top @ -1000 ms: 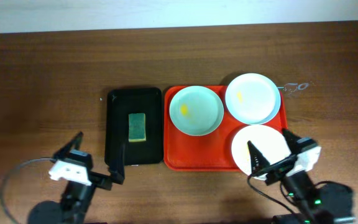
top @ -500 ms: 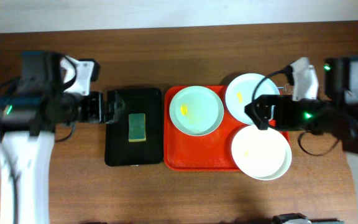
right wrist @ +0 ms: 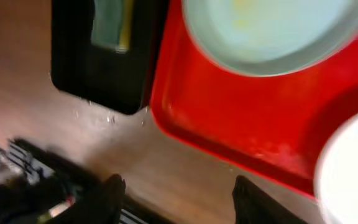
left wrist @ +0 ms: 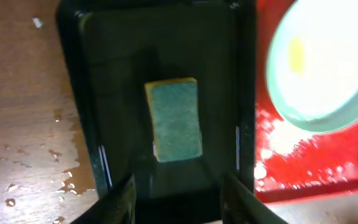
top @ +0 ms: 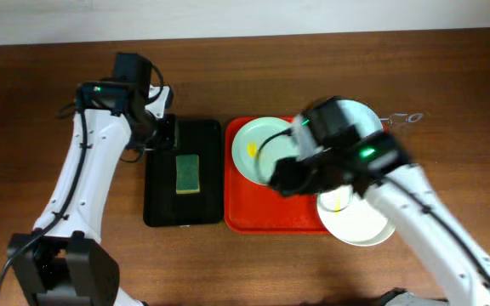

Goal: Clean dirty plates on tray and stack at the side

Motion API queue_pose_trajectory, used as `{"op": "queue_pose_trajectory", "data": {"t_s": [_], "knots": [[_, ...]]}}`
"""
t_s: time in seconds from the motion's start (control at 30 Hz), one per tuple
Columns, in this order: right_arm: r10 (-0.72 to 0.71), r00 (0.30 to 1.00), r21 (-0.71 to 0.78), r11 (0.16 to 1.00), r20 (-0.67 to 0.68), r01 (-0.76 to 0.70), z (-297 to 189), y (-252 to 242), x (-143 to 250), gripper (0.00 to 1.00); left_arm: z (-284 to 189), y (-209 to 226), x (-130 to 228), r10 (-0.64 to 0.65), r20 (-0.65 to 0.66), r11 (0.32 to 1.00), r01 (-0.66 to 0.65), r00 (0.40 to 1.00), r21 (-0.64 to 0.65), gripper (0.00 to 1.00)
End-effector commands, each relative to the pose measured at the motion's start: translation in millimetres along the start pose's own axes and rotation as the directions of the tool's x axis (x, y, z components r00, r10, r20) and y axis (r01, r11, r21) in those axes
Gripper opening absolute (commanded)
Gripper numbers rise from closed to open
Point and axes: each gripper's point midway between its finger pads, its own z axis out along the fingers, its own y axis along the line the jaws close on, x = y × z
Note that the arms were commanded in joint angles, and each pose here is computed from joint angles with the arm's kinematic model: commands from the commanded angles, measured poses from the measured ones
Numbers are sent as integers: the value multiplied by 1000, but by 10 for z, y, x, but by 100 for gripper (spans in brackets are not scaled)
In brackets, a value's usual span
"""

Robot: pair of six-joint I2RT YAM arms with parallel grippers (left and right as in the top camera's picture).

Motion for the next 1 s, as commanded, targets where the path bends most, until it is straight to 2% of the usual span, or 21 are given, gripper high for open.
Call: {"op": "queue_pose_trajectory", "data": {"t_s": [0.0,0.13,0.3,0.33,0.4,0.43,0.47,0.53,0.57,0.63,0.7,0.8,0.83,0.97], "knots": [[-38,999,88,995,-18,40,434,74,191,50,61,133,-34,-56,16,996,57,998,-69,41],[-186,981,173,966,-48,191,819,255,369,38,61,130,-79,-54,34,996,56,998,-67,40],[-367,920,277,878,-135,391,1128,366,686,39,58,174,-101,-52,44,994,56,998,-93,41],[-443,882,284,835,-160,472,1175,388,732,40,57,178,-103,-52,45,994,56,998,-95,41],[-645,722,253,677,-250,692,1269,410,825,49,57,177,-119,-52,52,994,56,997,-94,42],[-689,670,236,628,-274,742,1292,410,848,56,56,175,-126,-51,55,994,56,997,-93,42],[-691,668,234,626,-275,744,1293,413,850,59,56,175,-128,-51,55,994,56,997,-93,43],[-696,670,187,644,-259,742,1320,497,885,59,56,176,-129,-51,56,994,56,997,-93,44],[-701,665,188,639,-256,746,1331,502,874,49,56,175,-130,-51,56,994,56,997,-93,45],[-766,566,148,549,-304,823,1412,448,923,48,56,175,-129,-51,56,994,56,997,-93,46],[-779,534,145,517,-329,843,1511,385,937,47,56,176,-130,-51,56,994,56,997,-93,48],[-785,537,152,516,-309,843,1577,411,898,45,56,175,-137,-50,59,994,56,997,-93,49],[-798,519,146,499,-306,854,1617,403,898,41,56,175,-137,-50,59,994,56,997,-93,50],[-800,517,213,472,-305,856,1722,215,875,41,56,175,-138,-50,60,994,56,997,-93,51]]}}
